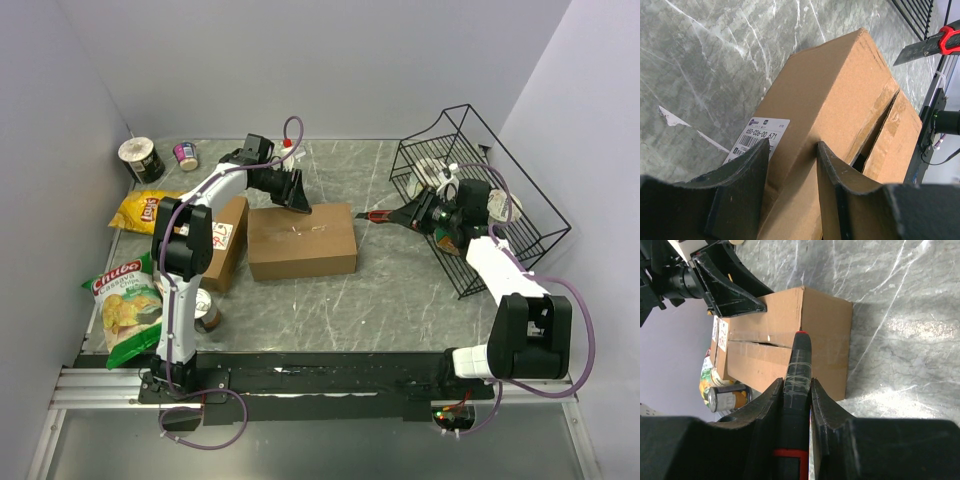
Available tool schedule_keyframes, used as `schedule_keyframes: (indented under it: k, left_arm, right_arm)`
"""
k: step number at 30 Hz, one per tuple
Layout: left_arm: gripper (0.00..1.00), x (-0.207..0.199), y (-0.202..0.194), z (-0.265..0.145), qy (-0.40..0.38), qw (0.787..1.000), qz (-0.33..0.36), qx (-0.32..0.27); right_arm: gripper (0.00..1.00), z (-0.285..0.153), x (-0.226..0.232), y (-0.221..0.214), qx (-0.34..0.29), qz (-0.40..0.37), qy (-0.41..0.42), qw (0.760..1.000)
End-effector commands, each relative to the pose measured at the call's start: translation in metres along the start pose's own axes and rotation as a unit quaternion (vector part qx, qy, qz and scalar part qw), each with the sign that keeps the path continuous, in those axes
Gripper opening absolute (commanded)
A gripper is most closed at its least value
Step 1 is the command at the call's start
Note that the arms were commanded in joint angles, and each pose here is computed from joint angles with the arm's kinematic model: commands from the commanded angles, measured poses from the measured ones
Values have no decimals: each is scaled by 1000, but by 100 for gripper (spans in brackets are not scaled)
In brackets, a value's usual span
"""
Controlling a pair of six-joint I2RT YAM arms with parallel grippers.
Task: Unpack the express box
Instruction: Cut the express box at the center of the board.
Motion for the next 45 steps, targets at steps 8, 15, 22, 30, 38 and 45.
schedule_keyframes:
  k: [8,15,22,30,38,45]
  left_arm:
    - [1,108,-57,30,191,979,-15,65]
    - [1,109,-58,30,191,979,-15,67]
    - [1,111,-57,31,195,978,-15,66]
    - [1,118,-55,30,216,974,-22,60]
    - [1,126,-53,29,243,968,-29,53]
    - [1,125,-53,29,244,968,-25,54]
  right_arm:
    - [0,1,8,12,-8,-22,16,1000]
    - [0,2,11,6,-1,-8,27,1000]
    - [0,1,16,1,16,-5,44,999]
    - [0,-9,23,-23,62,3,54,997]
    - [0,-25,34,-46,90,12,71,993]
    - [0,-33,42,-50,95,0,84,992]
Point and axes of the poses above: each gripper's point midway between its finger pads, its own z axis out along the fingers, its own x axis along the line the jaws close on, y = z × x, the point moved 2 cm from there along -z, back along the fingers, and after that the axes turned 12 degrees about -z, right-handed, at the moved point
